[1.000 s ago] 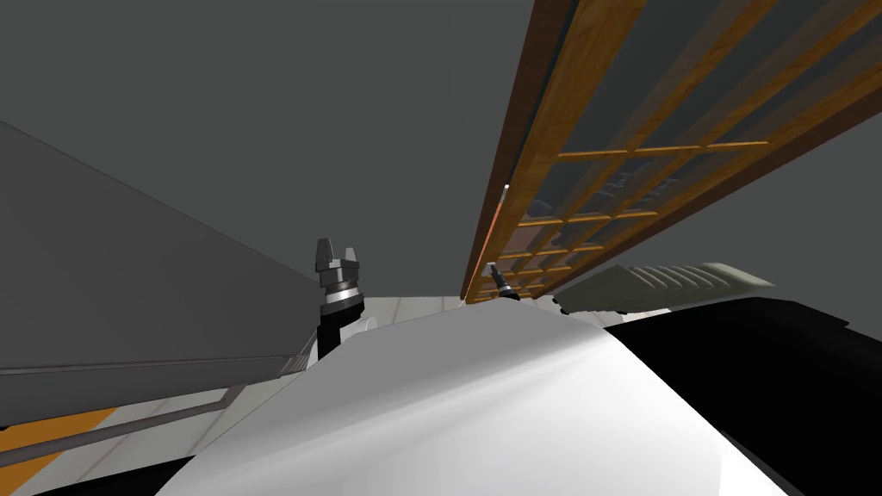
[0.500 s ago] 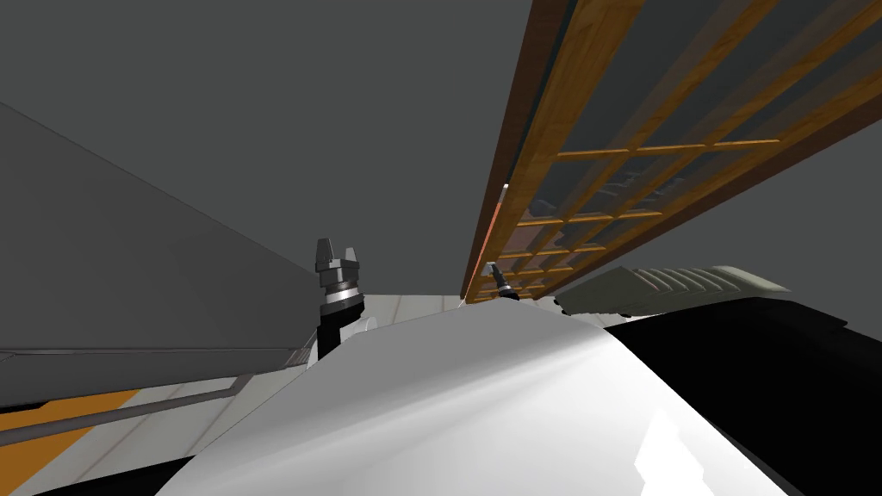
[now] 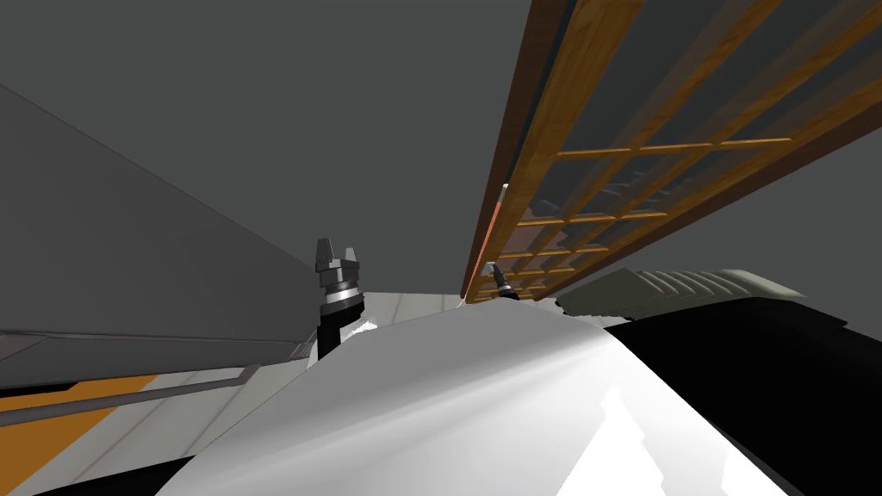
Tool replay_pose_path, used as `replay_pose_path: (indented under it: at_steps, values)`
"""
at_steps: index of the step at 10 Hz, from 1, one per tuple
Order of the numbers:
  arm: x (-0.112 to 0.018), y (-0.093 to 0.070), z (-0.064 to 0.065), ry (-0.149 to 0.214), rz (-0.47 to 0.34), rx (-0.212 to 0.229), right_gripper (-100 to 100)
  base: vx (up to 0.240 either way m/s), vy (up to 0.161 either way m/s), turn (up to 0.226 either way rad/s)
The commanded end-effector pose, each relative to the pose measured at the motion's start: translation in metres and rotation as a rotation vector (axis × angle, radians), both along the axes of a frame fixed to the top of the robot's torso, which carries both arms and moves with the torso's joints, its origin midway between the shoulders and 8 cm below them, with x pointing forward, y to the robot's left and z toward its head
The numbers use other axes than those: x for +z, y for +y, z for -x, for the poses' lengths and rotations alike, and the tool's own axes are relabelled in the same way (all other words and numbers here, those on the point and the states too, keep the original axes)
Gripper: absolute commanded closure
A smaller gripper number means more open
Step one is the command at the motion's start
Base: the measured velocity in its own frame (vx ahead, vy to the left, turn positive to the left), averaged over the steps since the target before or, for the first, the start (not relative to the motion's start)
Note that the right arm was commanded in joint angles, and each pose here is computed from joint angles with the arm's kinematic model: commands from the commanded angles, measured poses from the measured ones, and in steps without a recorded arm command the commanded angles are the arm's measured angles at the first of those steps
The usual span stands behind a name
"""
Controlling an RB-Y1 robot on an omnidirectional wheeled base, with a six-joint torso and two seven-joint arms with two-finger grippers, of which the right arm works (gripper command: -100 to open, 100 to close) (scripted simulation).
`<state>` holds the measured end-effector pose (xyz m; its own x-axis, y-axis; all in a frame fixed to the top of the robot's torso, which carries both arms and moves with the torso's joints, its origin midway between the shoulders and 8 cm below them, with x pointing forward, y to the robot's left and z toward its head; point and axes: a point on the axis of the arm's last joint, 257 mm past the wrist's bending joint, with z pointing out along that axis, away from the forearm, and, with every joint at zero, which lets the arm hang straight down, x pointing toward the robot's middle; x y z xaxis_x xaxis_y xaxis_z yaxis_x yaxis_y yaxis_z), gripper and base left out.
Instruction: Pull the door open
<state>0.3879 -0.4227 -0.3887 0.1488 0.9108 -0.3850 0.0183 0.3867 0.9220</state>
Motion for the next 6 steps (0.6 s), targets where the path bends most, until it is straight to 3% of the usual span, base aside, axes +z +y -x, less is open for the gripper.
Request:
replay_pose_path:
  at_steps: [1,6]
  values:
    - [-0.0023,0.0056,-0.0021,-0.008,-0.065,0.003,100,-0.041,-0.025,0.083]
    - [-0.0020,0.0043,-0.0034,-0.027,-0.180,-0.004,100,-0.032,-0.017,0.041]
